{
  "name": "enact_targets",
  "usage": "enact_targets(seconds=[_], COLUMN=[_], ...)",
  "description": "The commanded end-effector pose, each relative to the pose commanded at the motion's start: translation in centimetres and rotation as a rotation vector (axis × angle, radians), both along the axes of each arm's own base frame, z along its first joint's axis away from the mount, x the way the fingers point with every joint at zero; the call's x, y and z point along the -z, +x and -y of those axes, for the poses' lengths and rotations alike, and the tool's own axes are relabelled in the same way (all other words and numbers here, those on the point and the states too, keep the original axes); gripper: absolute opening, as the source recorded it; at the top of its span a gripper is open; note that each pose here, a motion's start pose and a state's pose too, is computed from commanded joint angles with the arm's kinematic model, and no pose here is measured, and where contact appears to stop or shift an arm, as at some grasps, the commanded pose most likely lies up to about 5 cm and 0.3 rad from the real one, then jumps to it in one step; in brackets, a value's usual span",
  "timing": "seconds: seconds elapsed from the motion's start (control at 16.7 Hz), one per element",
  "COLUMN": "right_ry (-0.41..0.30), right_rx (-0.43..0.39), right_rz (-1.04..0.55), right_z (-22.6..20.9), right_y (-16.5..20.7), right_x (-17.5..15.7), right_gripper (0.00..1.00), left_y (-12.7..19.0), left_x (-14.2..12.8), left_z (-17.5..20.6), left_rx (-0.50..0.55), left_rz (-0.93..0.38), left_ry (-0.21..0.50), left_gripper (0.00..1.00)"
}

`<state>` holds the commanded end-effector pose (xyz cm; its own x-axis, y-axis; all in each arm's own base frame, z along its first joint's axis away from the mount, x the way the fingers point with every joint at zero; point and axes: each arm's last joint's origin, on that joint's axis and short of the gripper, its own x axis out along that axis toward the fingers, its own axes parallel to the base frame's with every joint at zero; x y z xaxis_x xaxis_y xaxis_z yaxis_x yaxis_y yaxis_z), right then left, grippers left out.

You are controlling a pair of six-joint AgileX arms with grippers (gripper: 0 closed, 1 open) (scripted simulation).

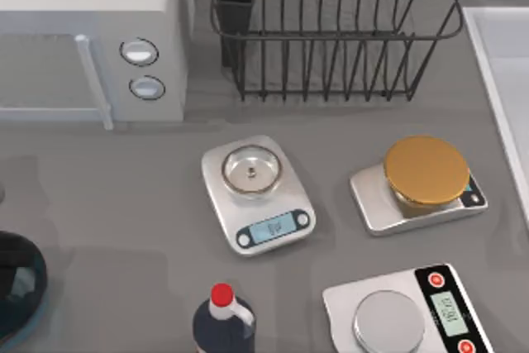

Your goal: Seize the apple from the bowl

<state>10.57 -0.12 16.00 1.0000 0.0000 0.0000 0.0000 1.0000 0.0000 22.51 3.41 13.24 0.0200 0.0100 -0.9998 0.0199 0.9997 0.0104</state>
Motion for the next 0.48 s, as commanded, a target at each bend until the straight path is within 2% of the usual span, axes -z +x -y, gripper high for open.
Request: enact_targets(seconds=[0.24, 0.48], right_ry=[0.000, 0.000], right_rx=[0.000, 0.000], right_rz=[0.000, 0.000], right_z=[0.0, 0.0], right_y=[0.0, 0.0], right_x=[0.0, 0.0], right_gripper=[1.00, 1.00], left_y=[2.1, 3.3], left_x=[-4.1, -12.2], left_z=[-0.3, -0.5], left_rx=[0.000, 0.000], left_rz=[-0.013, -0.032], left_ry=[-0.002, -0.004], left_gripper=[0.00, 0.00])
